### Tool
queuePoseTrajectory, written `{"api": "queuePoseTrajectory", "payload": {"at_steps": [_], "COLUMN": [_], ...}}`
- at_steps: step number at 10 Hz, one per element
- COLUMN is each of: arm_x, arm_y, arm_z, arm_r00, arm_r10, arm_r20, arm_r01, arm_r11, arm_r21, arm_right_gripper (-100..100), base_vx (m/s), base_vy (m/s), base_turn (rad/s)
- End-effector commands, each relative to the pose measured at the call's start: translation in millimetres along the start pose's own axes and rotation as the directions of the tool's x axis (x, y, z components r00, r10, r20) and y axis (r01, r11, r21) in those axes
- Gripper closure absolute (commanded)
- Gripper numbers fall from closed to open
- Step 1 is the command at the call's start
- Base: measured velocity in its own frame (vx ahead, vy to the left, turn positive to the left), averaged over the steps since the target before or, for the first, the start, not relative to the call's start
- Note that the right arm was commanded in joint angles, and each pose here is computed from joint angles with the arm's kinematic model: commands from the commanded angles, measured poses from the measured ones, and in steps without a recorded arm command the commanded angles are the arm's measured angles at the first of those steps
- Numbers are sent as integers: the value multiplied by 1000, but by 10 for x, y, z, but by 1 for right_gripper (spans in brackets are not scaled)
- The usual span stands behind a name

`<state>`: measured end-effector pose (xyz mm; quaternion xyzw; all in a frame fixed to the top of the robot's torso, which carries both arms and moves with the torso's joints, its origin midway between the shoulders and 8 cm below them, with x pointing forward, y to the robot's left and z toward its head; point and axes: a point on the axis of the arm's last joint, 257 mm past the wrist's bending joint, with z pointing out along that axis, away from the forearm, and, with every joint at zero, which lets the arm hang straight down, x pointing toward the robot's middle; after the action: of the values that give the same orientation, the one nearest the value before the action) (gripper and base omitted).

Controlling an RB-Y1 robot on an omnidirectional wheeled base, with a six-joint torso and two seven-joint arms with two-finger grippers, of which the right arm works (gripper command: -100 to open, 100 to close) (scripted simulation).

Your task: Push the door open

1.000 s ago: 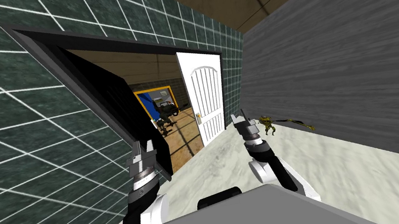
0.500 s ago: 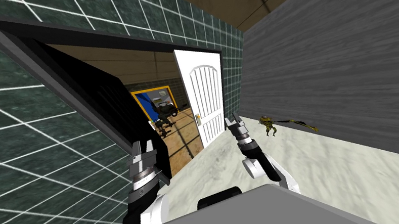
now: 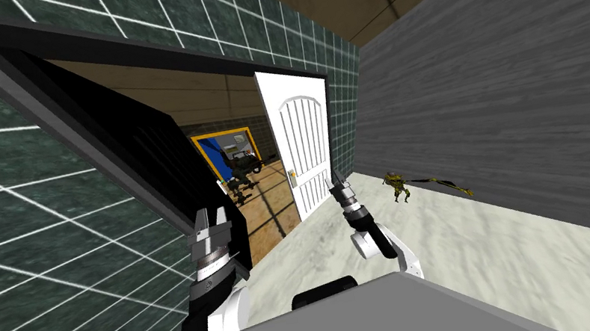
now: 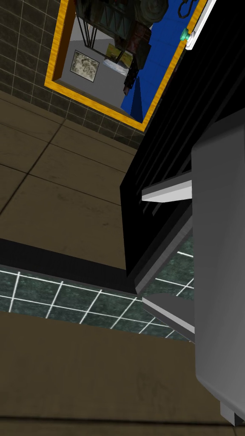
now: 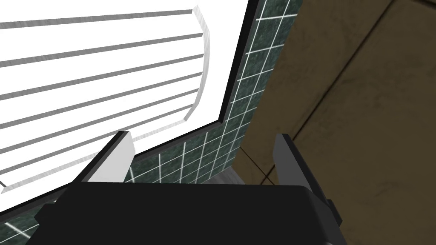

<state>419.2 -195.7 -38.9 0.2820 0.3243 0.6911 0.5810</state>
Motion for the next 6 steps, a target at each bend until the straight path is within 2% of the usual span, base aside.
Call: {"api": "queuePoseTrajectory", "payload": {"at_steps": [1, 3, 4, 5, 6], "arm_x": [32, 141, 206, 201, 266], "arm_y": [-118, -376, -451, -508, -605], "arm_z": [-4, 22, 59, 33, 59], "arm_r00": [1000, 999, 998, 998, 996], "arm_r10": [10, 40, 55, 56, 70], "arm_r20": [-6, -28, -42, -40, -53], "arm_r01": [-10, -39, -52, -52, -65], "arm_r11": [1000, 997, 996, 995, 993], "arm_r21": [20, 62, 72, 85, 100], "arm_right_gripper": [-100, -100, -100, -100, -100], "base_vx": [67, 70, 95, 64, 57], "base_vy": [-5, -11, 4, 3, -10], "base_turn": [-5, -23, -25, -7, -23]}}
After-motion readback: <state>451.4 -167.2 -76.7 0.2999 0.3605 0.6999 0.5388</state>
